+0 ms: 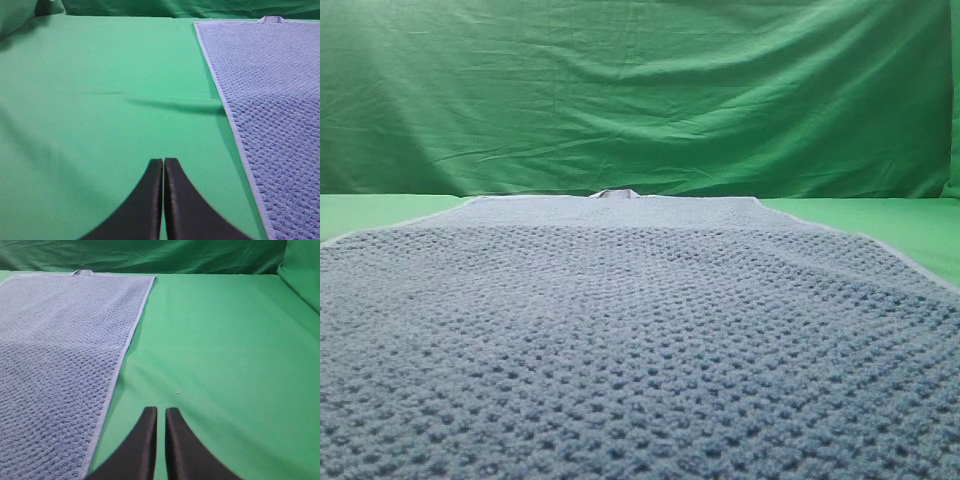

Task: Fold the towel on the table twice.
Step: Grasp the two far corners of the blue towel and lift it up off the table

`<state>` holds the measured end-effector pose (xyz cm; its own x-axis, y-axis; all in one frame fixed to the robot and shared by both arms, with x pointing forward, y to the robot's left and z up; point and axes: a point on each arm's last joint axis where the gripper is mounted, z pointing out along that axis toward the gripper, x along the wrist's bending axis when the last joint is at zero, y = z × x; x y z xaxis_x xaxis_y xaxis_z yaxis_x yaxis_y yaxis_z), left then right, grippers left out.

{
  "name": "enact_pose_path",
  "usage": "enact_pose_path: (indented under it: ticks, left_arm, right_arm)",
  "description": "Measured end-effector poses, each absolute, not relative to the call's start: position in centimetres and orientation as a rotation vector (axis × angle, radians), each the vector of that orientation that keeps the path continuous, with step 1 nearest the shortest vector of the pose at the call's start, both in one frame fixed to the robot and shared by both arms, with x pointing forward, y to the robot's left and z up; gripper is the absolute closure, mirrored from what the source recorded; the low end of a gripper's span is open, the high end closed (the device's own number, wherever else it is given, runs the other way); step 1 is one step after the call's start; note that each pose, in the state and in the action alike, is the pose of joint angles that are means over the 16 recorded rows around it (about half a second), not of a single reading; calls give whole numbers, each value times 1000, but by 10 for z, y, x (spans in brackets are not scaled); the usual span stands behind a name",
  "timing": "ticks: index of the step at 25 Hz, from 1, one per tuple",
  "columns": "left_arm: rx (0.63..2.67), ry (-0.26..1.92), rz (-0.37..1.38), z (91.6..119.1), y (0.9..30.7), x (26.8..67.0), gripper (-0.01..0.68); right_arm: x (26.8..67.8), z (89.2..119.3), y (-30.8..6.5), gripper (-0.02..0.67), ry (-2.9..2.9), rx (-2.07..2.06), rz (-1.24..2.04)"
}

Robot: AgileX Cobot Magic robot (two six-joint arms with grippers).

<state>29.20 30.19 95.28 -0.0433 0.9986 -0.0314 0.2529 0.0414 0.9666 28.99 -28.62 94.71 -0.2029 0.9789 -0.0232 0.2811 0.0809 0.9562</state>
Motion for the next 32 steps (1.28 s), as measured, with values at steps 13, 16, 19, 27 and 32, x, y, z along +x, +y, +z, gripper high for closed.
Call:
enact_pose_path:
  ticks: [13,16,19,27,32]
  left_arm:
    - [1348,1443,1078,953,302,292,673]
    - [1348,1443,1078,953,302,292,673]
    - [1348,1443,1078,953,302,292,673]
    - [1340,1435,1086,954,302,292,673]
    - [1290,1414,1092,958,302,293,673]
  right_arm:
    - [290,947,-286,600,1600,1280,1162]
    - [290,947,-286,600,1600,1280,1162]
    - [290,947,-286,600,1600,1280,1162]
    - [290,947,-286,600,1601,1279,1161]
    - [290,948,-286,600,1590,1278,1172]
